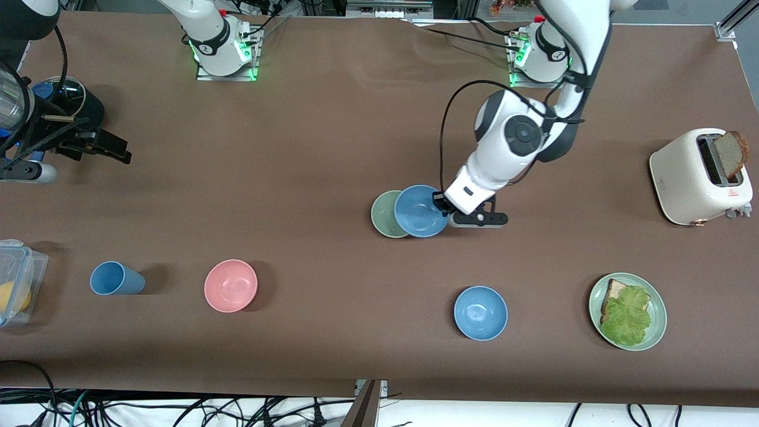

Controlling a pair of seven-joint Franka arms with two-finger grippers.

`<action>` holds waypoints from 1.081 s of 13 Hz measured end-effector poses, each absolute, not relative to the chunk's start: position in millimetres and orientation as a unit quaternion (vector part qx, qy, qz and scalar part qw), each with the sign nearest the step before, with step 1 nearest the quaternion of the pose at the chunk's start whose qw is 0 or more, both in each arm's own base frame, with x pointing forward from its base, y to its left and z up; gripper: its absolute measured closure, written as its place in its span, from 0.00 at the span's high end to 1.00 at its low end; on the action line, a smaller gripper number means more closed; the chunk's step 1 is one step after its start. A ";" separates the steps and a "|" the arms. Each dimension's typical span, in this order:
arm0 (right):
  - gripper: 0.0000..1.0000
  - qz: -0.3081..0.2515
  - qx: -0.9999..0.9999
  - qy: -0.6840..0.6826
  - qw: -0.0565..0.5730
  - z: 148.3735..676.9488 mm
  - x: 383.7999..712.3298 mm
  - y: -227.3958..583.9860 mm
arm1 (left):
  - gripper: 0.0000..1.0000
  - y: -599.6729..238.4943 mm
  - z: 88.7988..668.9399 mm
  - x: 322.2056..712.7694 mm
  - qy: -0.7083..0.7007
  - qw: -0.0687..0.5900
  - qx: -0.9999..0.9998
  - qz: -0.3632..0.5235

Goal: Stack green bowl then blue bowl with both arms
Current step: 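Carry the blue bowl with the left gripper into the green bowl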

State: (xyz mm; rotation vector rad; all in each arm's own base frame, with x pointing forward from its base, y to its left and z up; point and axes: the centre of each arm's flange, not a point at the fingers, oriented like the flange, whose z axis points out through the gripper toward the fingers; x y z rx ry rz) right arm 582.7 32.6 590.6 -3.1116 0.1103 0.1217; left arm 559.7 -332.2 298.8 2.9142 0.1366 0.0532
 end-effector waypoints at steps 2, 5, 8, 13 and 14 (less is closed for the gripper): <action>1.00 0.039 -0.999 0.035 0.013 590.6 582.7 32.6 | 0.05 -354.4 284.4 556.3 0.046 0.106 0.993 0.012; 1.00 0.039 -0.999 0.035 0.013 590.6 582.7 32.6 | 0.05 -373.3 267.6 546.3 0.022 0.079 0.997 0.013; 1.00 0.039 -0.999 0.035 0.013 590.7 582.8 32.6 | 0.05 -379.1 257.7 541.0 0.022 0.069 0.997 0.009; 1.00 0.039 -0.999 0.036 0.013 590.7 582.8 32.2 | 0.05 -383.9 246.1 536.1 0.034 0.062 0.997 0.002; 1.00 0.039 -0.999 0.036 0.013 590.7 582.8 32.2 | 0.05 -384.2 245.9 536.2 0.040 0.062 0.997 0.002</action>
